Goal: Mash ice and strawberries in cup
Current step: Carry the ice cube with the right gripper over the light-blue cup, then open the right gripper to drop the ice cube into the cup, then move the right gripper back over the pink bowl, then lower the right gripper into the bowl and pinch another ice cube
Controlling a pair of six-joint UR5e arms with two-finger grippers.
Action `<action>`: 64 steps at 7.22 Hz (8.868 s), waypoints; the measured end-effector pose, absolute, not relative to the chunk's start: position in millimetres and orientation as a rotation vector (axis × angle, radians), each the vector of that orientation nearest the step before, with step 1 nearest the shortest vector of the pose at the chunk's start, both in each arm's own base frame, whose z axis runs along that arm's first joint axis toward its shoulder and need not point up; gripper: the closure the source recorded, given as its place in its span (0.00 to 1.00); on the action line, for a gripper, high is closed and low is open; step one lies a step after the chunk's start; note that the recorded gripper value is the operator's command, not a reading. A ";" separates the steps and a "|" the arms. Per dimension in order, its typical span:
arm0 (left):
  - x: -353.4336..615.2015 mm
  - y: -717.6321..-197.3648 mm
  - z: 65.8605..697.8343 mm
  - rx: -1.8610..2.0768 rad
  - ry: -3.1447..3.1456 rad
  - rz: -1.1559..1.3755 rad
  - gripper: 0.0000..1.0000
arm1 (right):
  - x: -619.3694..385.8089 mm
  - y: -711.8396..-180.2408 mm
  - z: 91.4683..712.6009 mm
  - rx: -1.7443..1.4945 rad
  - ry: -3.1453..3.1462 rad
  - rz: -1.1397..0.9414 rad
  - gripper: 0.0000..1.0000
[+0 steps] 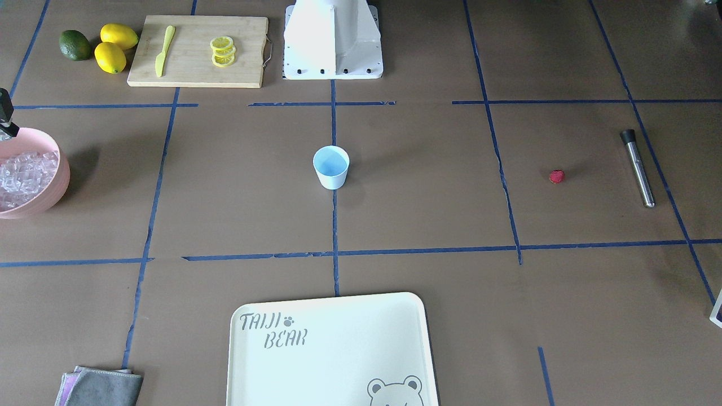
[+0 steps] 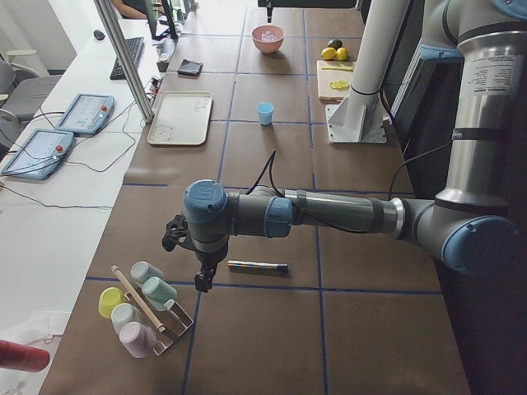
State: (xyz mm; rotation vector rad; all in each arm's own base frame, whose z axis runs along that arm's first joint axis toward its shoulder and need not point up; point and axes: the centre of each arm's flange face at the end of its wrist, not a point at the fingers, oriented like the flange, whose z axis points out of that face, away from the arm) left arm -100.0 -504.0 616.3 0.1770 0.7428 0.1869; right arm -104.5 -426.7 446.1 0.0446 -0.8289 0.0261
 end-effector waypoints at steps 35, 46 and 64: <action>-100.4 -493.1 589.6 0.193 0.745 0.172 0.00 | -564.9 -428.5 121.9 -0.067 -0.758 0.128 0.01; -98.7 -473.0 568.1 0.201 0.746 0.141 0.00 | -165.0 -377.5 308.1 0.117 -0.695 -0.065 0.01; -47.9 -473.7 561.0 0.102 0.772 0.053 0.00 | -99.5 -416.7 607.7 0.065 -0.726 -0.133 0.22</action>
